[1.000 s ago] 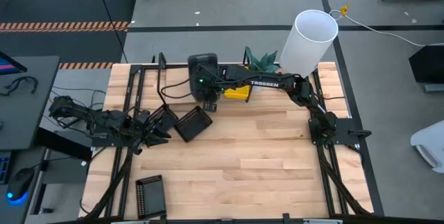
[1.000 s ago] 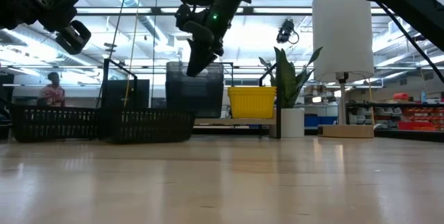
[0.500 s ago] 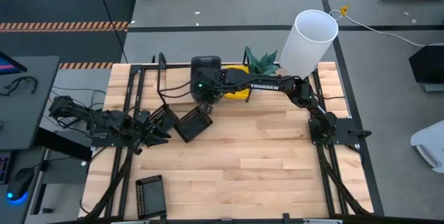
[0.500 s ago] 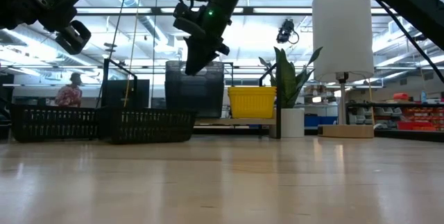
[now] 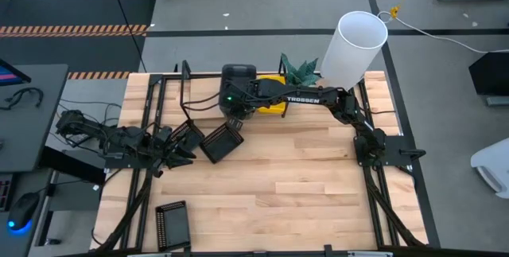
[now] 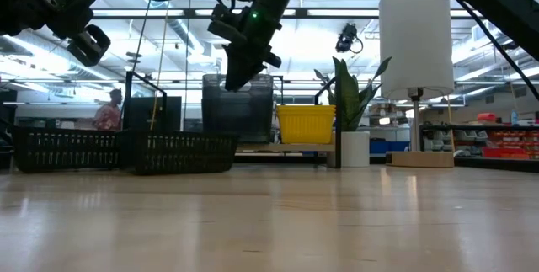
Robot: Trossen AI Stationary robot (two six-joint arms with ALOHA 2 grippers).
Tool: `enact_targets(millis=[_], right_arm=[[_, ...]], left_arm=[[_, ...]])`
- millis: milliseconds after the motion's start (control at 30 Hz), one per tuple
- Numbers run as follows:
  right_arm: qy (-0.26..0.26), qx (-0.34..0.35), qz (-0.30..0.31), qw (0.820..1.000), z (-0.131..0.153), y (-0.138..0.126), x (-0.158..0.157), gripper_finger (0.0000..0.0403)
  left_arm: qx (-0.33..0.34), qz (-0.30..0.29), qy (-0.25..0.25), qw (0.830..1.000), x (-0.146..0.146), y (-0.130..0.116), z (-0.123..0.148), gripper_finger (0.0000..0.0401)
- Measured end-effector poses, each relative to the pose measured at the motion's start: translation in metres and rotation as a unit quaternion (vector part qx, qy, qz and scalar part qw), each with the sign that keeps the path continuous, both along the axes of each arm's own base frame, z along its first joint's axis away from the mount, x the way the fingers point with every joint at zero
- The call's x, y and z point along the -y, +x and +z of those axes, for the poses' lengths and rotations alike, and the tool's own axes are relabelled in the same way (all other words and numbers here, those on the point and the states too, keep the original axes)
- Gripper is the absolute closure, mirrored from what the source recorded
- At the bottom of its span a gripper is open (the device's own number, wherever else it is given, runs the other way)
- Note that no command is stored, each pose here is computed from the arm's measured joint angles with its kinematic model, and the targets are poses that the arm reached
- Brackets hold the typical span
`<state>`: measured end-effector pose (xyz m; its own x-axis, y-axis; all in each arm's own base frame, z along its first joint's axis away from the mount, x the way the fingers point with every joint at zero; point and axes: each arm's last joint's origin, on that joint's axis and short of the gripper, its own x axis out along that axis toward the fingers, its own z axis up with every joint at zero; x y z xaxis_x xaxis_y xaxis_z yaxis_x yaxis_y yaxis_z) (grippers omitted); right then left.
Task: Stack baskets on shelf by color
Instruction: Put the stack of transparent black bins on the shelf, then stack the top left black bin on the top right black bin
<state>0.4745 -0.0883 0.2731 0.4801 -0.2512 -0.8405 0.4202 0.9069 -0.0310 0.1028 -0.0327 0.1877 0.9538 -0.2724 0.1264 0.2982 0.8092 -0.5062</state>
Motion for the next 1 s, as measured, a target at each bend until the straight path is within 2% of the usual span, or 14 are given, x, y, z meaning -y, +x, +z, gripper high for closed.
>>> enact_targets(millis=[167, 533, 633, 767, 1000], right_arm=[[-0.017, -0.008, 0.033, 0.999, 0.005, 0.0, -0.002, 0.0307], [-0.046, 0.014, 0.093, 0.994, 0.053, -0.007, -0.026, 0.024], [-0.05, 0.005, 0.109, 0.993, 0.066, -0.02, -0.046, 0.0234], [-0.09, -0.023, 0.121, 0.988, 0.083, -0.04, -0.083, 0.0236], [-0.139, -0.046, 0.171, 0.974, 0.089, -0.056, -0.148, 0.0238]], left_arm=[[0.0, 0.0, 0.0, 1.0, 0.0, 0.0, 0.0, 0.0284], [0.0, 0.0, 0.0, 1.0, 0.0, 0.0, 0.0, 0.0284], [0.0, 0.0, 0.0, 1.0, 0.0, 0.0, 0.0, 0.0284], [0.0, 0.0, 0.0, 1.0, 0.0, 0.0, 0.0, 0.0284], [0.0, 0.0, 0.0, 1.0, 0.0, 0.0, 0.0, 0.0284]])
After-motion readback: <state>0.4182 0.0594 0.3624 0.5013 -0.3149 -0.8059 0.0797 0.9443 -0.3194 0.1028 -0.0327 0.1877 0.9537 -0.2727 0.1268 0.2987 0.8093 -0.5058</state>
